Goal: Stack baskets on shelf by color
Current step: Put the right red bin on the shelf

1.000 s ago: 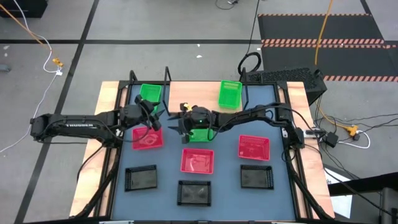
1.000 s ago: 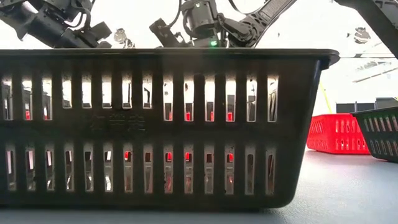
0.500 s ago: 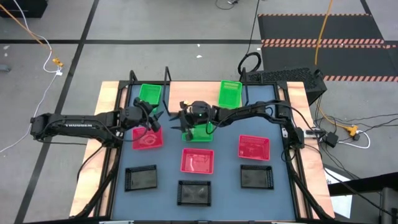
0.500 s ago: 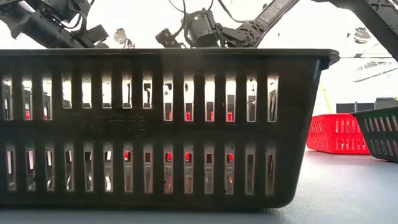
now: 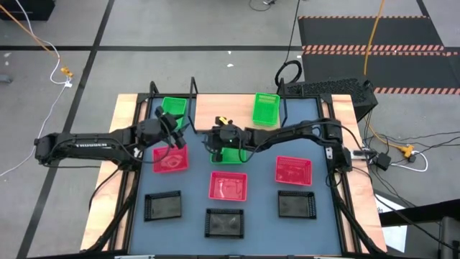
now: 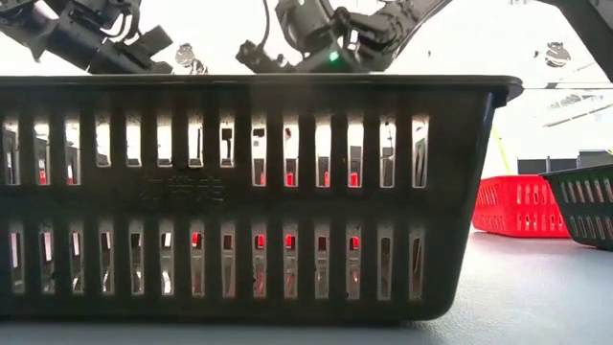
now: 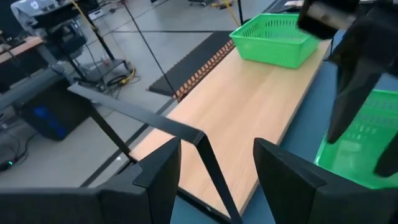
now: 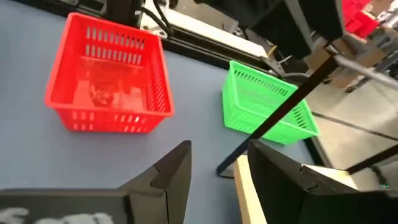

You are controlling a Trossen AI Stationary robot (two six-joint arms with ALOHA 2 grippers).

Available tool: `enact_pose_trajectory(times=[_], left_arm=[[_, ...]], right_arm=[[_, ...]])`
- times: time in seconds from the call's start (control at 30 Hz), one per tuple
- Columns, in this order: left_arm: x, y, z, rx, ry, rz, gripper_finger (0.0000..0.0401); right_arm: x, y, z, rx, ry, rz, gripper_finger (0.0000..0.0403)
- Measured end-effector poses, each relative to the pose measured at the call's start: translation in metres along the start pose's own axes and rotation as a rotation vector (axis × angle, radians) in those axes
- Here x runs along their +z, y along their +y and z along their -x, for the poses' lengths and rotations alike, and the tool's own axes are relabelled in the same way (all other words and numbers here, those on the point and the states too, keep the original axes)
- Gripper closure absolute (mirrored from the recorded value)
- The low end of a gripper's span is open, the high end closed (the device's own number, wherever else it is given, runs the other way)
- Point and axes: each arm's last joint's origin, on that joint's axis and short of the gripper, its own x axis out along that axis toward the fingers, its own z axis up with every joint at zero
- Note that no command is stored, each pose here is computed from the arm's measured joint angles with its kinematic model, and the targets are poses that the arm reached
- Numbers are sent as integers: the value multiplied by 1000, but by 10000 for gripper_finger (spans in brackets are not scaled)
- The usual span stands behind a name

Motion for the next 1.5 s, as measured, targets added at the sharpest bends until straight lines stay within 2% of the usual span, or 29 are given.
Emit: enact_pose_trajectory(times=[0.13,0.23,0.33,0.5,0.73,0.83,0.93,1.03,1.3,1.4,1.5], left_arm=[[1,1,-1,-3,-7,-29,199],[1,1,0,-3,-6,-17,199],[-2,-1,2,-23,15,-1,199],[-1,-7,13,-82,77,88,199],[-1,-17,34,-184,150,154,199],[-1,-25,41,-228,149,137,199],[1,-31,47,-221,112,134,199],[6,-36,54,-204,86,130,199],[23,-34,73,-159,64,121,199],[22,-34,73,-153,73,142,199],[15,-34,72,-140,114,167,199]], right_arm=[[13,-5,12,-28,-20,25,252],[22,-12,17,-37,-74,-4,252],[23,-15,16,39,-127,-65,252],[16,-5,2,178,-216,-171,252],[21,21,-2,230,-293,-162,252],[27,27,-10,220,-329,-149,252],[29,30,-25,206,-310,-160,252],[23,34,-36,230,-232,-162,252],[26,37,-28,258,-137,-130,252],[21,40,-28,206,-67,-72,252],[29,37,-20,120,-62,-1,252]])
